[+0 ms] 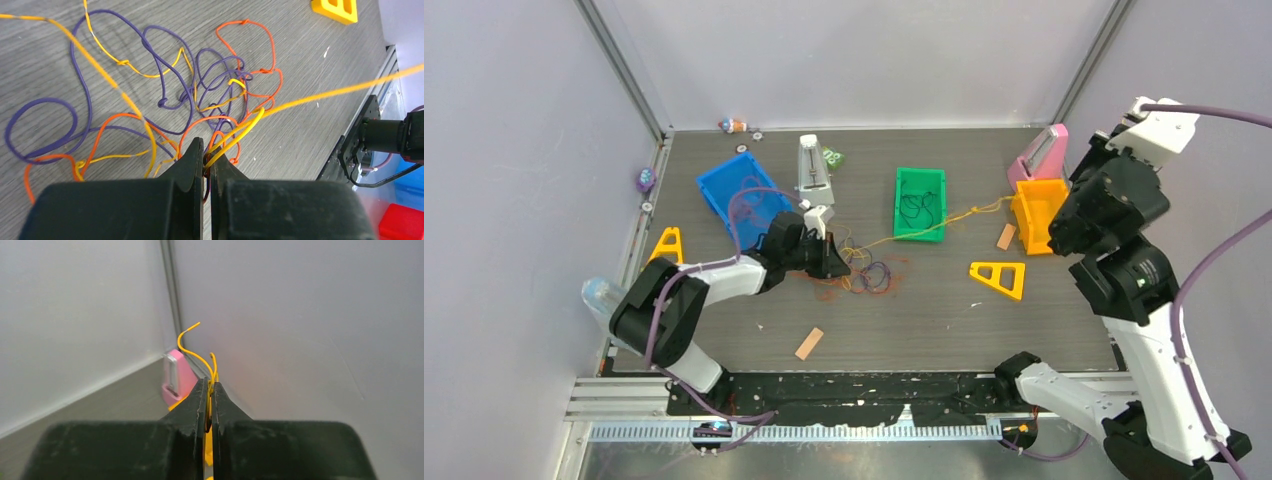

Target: Untangle the cables

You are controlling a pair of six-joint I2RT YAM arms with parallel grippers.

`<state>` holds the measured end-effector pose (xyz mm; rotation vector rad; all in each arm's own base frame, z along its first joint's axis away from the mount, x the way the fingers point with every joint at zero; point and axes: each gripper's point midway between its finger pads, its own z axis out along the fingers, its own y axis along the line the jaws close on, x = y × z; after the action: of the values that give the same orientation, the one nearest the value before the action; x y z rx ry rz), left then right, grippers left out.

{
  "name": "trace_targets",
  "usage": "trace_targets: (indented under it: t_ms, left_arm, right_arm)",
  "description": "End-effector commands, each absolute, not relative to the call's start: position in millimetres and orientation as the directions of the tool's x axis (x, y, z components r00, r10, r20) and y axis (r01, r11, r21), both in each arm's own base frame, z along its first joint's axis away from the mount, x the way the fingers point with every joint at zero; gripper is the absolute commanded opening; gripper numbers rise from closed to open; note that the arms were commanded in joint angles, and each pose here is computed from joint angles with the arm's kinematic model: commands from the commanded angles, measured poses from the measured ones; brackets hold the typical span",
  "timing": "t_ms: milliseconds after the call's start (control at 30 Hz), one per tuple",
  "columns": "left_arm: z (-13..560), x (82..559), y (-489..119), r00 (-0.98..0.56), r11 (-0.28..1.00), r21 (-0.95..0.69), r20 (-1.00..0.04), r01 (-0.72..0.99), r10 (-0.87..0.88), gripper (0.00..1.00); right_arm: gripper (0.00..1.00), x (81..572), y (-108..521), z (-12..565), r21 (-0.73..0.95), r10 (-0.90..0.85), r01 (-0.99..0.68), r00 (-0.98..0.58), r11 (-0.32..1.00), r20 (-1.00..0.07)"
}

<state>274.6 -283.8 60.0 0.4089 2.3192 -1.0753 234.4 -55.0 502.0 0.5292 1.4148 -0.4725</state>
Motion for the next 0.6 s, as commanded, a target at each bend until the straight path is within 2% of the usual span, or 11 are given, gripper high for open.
trace_targets:
  t_ms: [0,267,333,367,400,433,467,567]
  left_arm:
    - [99.4,289.2,-281.3,-0.7,0.62,-0.563,-0.713,0.547,-0.03,0.01]
    - [127.3,286.0,-269.4,-0.589,0.621,-0.502,-0.804,0.602,-0.079,0.0]
    - [133.2,283.3,-269.6,-0.568,0.608,-0.493,-0.819,0.622,-0.084,0.0]
    - [135.8,281.7,-270.6,-0.561,0.596,-0.492,-0.824,0.634,-0.083,0.0]
    - [137.5,280.1,-272.3,-0.561,0.585,-0.494,-0.824,0.643,-0.08,0.0]
    - [138.4,278.5,-274.2,-0.56,0.574,-0.496,-0.825,0.652,-0.077,0.0]
    - [139.7,277.3,-276.3,-0.559,0.563,-0.498,-0.826,0.66,-0.075,0.0]
    - [141.9,274.5,-282.2,-0.561,0.54,-0.502,-0.825,0.676,-0.065,0.0]
  right_arm:
    - [0.05,239.4,-66.8,464.1,-0.041,-0.027,0.666,-0.031,0.745,-0.999]
    - [0.07,258.9,-57.9,375.5,0.052,0.18,0.61,-0.15,0.791,-0.972]
    - [0.29,261.5,-47.9,347.2,0.05,0.21,0.573,-0.217,0.818,-0.953]
    - [0.67,262.0,-40.9,330.7,0.043,0.215,0.541,-0.26,0.84,-0.941]
    - [0.95,261.3,-37.5,315.3,0.025,0.212,0.525,-0.3,0.851,-0.93]
    - [1.0,262.0,-27.5,307.8,0.039,0.216,0.471,-0.327,0.881,-0.92]
    - [0.97,266.5,-8.5,290.5,0.03,0.181,0.356,-0.396,0.934,-0.9]
    - [0.96,270.7,39.0,268.7,0.081,0.106,0.073,-0.478,0.994,-0.872]
